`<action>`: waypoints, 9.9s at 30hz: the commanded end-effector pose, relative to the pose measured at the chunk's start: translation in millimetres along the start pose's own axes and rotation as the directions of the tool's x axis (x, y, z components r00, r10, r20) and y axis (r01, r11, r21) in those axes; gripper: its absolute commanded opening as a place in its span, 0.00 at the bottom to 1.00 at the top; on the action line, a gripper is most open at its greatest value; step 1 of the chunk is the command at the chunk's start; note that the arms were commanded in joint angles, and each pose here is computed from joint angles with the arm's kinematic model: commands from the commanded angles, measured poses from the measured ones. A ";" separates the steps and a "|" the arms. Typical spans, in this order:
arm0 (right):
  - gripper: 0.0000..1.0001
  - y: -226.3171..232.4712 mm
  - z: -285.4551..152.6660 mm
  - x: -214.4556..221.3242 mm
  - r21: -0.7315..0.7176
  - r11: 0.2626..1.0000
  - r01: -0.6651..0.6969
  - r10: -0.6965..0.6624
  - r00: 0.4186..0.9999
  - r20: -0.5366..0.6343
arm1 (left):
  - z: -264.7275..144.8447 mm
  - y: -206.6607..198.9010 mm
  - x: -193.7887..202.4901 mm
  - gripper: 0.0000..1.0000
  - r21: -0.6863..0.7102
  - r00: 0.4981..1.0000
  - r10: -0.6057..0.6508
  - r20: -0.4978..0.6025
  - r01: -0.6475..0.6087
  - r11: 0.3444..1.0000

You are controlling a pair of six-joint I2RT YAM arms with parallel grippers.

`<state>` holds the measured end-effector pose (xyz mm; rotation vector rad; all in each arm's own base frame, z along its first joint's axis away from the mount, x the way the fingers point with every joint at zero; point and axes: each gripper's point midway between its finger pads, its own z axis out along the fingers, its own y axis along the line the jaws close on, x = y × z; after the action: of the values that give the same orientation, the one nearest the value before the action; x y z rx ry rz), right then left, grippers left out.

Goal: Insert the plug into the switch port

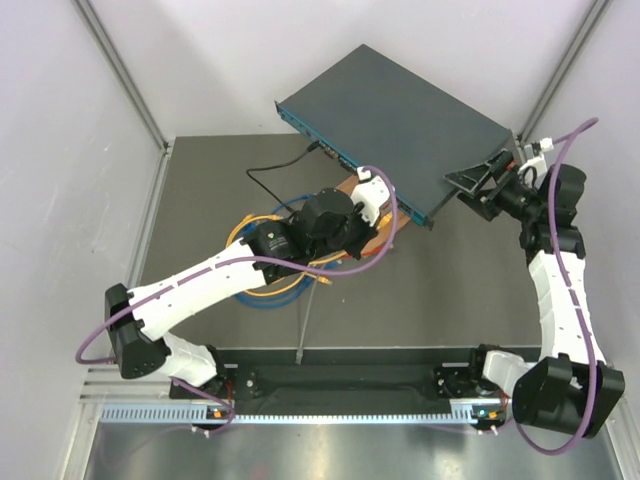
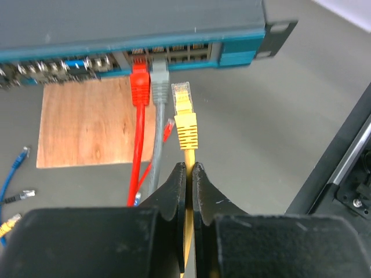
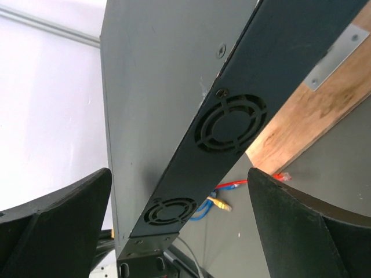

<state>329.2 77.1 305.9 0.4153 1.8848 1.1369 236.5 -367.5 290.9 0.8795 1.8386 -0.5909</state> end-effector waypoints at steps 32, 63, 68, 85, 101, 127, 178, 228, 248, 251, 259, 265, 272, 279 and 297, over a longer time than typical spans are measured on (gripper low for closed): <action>0.00 6.0 20.5 7.3 -0.099 0.995 0.020 -0.023 1.000 -0.020 | 29.7 7.6 -34.4 0.00 -0.071 0.998 0.054 0.022 -0.052 0.996; 0.00 11.4 23.2 17.5 -0.135 0.990 0.052 -0.055 0.998 -0.016 | 48.8 1.1 -95.4 0.00 -0.042 0.989 0.014 0.145 -0.008 0.999; 0.00 9.4 24.8 11.6 -0.107 0.992 0.067 -0.069 0.997 -0.018 | 32.1 -13.1 -82.3 0.18 0.055 0.995 0.046 0.091 -0.051 0.997; 0.45 13.1 27.0 -11.3 -0.084 0.990 0.115 -0.115 0.993 -0.006 | -113.1 68.5 -21.2 0.75 0.157 0.982 -0.183 0.046 0.174 0.972; 1.00 25.3 -2.3 -25.6 0.024 0.948 0.318 -0.318 0.948 0.017 | -139.7 304.5 192.0 0.46 -0.479 0.757 -0.640 -0.134 0.516 0.710; 1.00 32.0 -20.6 -44.5 0.070 0.922 0.382 -0.384 0.923 0.029 | -125.3 328.9 334.8 0.21 -0.584 0.582 -0.713 -0.391 0.442 0.681; 1.00 26.0 -16.9 -44.0 0.038 0.927 0.372 -0.373 0.928 0.020 | -111.7 315.8 316.1 0.25 -0.574 0.624 -0.655 -0.426 0.372 0.729; 1.00 19.9 -12.9 -41.5 0.029 0.934 0.356 -0.356 0.934 -0.001 | -83.6 329.4 284.1 0.34 -0.602 0.670 -0.630 -0.393 0.331 0.727; 1.00 62.3 -21.5 -50.7 -0.086 0.887 0.453 -0.451 0.892 0.036 | -111.6 318.2 188.8 0.00 -0.558 0.805 -0.551 -0.219 0.360 0.748; 0.98 80.6 -25.1 -52.8 -0.148 0.867 0.475 -0.472 0.880 0.060 | -133.5 303.5 142.7 0.00 -0.514 0.880 -0.452 -0.147 0.322 0.795; 0.94 140.2 -28.2 -48.1 -0.321 0.771 0.550 -0.537 0.832 0.136 | -170.8 228.2 57.2 0.00 -0.319 0.997 -0.074 -0.018 0.064 0.946; 0.91 193.2 -12.5 -4.5 -0.464 0.648 0.604 -0.621 0.772 0.138 | -195.3 175.1 5.6 0.00 -0.247 0.979 0.185 0.086 -0.159 0.956; 0.84 243.5 6.1 49.8 -0.617 0.556 0.557 -0.634 0.764 0.118 | -199.0 147.4 -17.5 0.00 -0.185 0.938 0.320 0.133 -0.293 0.938; 0.78 261.3 31.4 83.4 -0.700 0.574 0.425 -0.576 0.817 0.024 | -188.9 140.5 -24.8 0.00 -0.171 0.917 0.372 0.142 -0.348 0.922; 0.54 268.1 56.6 142.9 -0.743 0.589 0.318 -0.581 0.805 -0.116 | -170.6 134.9 -33.0 0.00 -0.137 0.925 0.352 0.144 -0.333 0.933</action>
<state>258.5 336.0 423.5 -0.7104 1.6117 1.4965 251.2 -167.8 360.0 1.0425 1.5953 -0.3456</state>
